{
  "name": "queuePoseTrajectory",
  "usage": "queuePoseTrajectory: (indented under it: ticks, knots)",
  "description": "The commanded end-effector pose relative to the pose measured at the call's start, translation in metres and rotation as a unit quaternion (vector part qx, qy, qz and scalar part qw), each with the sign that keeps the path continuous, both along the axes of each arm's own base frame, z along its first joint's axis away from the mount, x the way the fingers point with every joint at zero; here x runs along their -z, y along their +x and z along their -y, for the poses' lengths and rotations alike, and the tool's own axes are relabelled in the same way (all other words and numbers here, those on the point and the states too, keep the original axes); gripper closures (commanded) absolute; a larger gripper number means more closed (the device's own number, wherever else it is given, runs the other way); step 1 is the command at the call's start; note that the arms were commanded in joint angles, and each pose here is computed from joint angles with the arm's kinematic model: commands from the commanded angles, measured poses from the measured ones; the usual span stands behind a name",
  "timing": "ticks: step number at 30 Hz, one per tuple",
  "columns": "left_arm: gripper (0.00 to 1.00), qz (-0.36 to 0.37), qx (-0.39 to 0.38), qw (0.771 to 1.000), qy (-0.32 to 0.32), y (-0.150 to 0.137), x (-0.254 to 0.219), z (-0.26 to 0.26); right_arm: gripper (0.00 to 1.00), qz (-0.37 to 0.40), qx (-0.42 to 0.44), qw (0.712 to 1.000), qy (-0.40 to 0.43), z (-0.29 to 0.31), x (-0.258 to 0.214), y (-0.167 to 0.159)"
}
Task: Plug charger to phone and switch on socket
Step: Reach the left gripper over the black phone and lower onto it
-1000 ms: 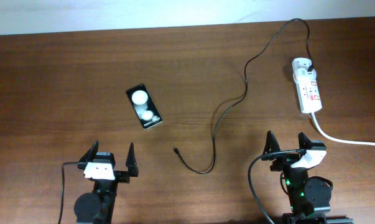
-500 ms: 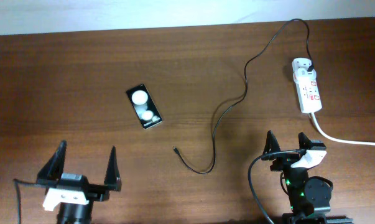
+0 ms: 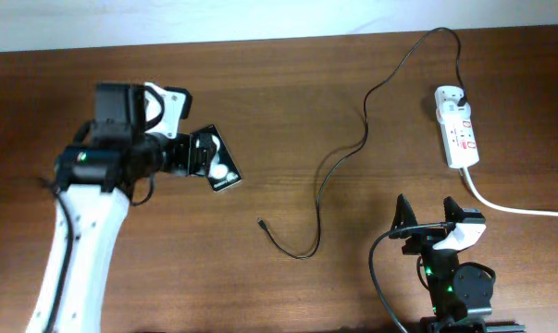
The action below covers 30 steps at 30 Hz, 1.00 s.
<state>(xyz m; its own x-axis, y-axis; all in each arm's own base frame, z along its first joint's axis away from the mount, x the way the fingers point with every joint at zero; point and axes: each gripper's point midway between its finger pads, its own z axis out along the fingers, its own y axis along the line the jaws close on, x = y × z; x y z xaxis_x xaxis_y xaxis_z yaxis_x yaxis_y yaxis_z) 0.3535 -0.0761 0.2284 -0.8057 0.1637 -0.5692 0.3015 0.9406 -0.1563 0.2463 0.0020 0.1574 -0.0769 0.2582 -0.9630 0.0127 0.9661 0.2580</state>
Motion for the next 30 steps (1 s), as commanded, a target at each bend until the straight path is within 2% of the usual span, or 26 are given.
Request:
queuePoseTrajectory:
  ticks: [1, 4, 9, 18, 22, 25, 26, 28, 29, 30]
  knots:
    - [0.01, -0.041, 0.012, 0.999, -0.004, 0.017, 0.034, 0.005, 0.01, -0.002, -0.003, 1.000, -0.002, -0.001, 0.002, 0.000]
    - [0.01, -0.076, 0.027, 0.996, -0.029, 0.023, 0.058, 0.016, 0.01, -0.002, -0.003, 1.000, -0.002, -0.001, 0.002, 0.000]
    - [0.01, -0.113, 0.028, 0.993, -0.030, 0.027, 0.086, 0.018, 0.01, -0.002, -0.003, 1.000, -0.001, -0.001, 0.002, 0.000]
    - [0.01, -0.130, -0.006, 0.991, -0.043, 0.030, 0.095, 0.017, 0.01, -0.002, -0.003, 1.000, -0.001, -0.001, 0.002, 0.000]
    - [0.01, -0.172, -0.123, 0.977, -0.006, 0.041, 0.135, 0.009, 0.01, -0.002, -0.003, 1.000, -0.001, -0.001, 0.002, 0.000]
    - [0.01, -0.182, -0.167, 0.968, 0.043, 0.043, 0.161, 0.015, 0.01, -0.002, -0.003, 1.000, -0.001, -0.001, 0.002, 0.000]
    - [0.07, -0.180, -0.178, 0.965, 0.062, 0.044, 0.171, 0.019, 0.01, -0.002, -0.003, 1.000, -0.001, -0.001, 0.002, 0.000]
    - [0.26, -0.175, -0.178, 0.965, 0.084, 0.047, 0.183, 0.024, 0.01, -0.002, -0.003, 1.000, -0.001, -0.001, 0.002, 0.000]
    - [0.31, -0.177, -0.186, 0.963, 0.085, 0.049, 0.192, 0.027, 0.01, -0.002, -0.003, 1.000, -0.002, -0.001, 0.002, 0.000]
    - [0.29, -0.178, -0.201, 0.959, 0.087, 0.050, 0.196, 0.025, 0.01, -0.002, -0.003, 1.000, -0.001, -0.001, 0.002, 0.000]
